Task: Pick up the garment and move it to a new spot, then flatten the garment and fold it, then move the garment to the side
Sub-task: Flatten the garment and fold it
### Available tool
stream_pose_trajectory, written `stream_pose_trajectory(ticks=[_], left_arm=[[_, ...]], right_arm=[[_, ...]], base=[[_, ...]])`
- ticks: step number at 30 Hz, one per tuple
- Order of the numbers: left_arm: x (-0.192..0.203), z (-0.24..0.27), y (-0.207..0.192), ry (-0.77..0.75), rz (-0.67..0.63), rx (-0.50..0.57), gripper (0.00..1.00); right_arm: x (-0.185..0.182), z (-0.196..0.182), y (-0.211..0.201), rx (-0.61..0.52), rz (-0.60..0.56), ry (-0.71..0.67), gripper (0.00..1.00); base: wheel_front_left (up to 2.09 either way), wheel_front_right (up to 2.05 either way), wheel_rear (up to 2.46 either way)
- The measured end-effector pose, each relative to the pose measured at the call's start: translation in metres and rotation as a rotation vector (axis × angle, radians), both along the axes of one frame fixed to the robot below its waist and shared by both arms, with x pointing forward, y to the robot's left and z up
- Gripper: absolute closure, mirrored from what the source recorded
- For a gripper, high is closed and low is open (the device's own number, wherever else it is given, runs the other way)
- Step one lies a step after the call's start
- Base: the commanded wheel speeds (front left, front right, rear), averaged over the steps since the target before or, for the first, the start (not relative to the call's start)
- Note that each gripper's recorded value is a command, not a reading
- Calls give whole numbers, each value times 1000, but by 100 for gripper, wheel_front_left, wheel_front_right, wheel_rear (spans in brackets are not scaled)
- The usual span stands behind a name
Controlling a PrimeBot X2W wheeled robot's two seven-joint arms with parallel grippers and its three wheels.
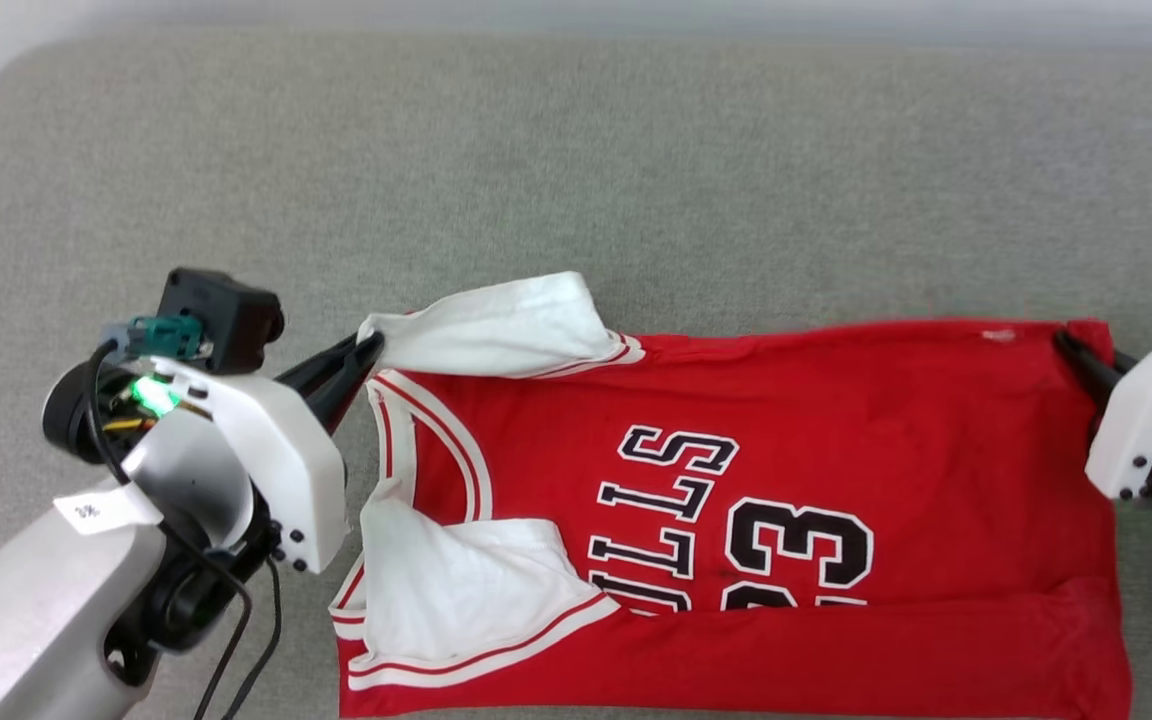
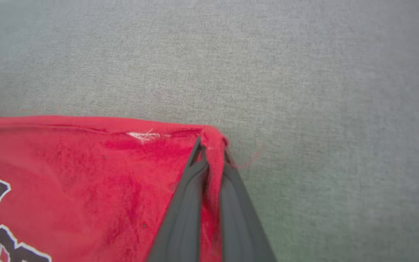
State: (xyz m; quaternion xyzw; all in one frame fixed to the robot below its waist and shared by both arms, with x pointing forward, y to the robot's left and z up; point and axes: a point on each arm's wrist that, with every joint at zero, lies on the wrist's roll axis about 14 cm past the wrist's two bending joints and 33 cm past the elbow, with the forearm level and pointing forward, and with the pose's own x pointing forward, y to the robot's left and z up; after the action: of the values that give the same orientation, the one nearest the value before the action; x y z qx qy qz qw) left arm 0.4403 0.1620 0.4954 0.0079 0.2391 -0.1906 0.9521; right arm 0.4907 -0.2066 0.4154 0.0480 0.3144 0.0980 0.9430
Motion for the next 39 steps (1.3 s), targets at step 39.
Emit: stream_pose_trajectory(ticks=[39], left_arm=[[-135, -99, 7, 370, 68, 3, 100]], right_arm=[[-140, -20, -2, -37, 165, 76, 100]], base=[[0, 0, 0]])
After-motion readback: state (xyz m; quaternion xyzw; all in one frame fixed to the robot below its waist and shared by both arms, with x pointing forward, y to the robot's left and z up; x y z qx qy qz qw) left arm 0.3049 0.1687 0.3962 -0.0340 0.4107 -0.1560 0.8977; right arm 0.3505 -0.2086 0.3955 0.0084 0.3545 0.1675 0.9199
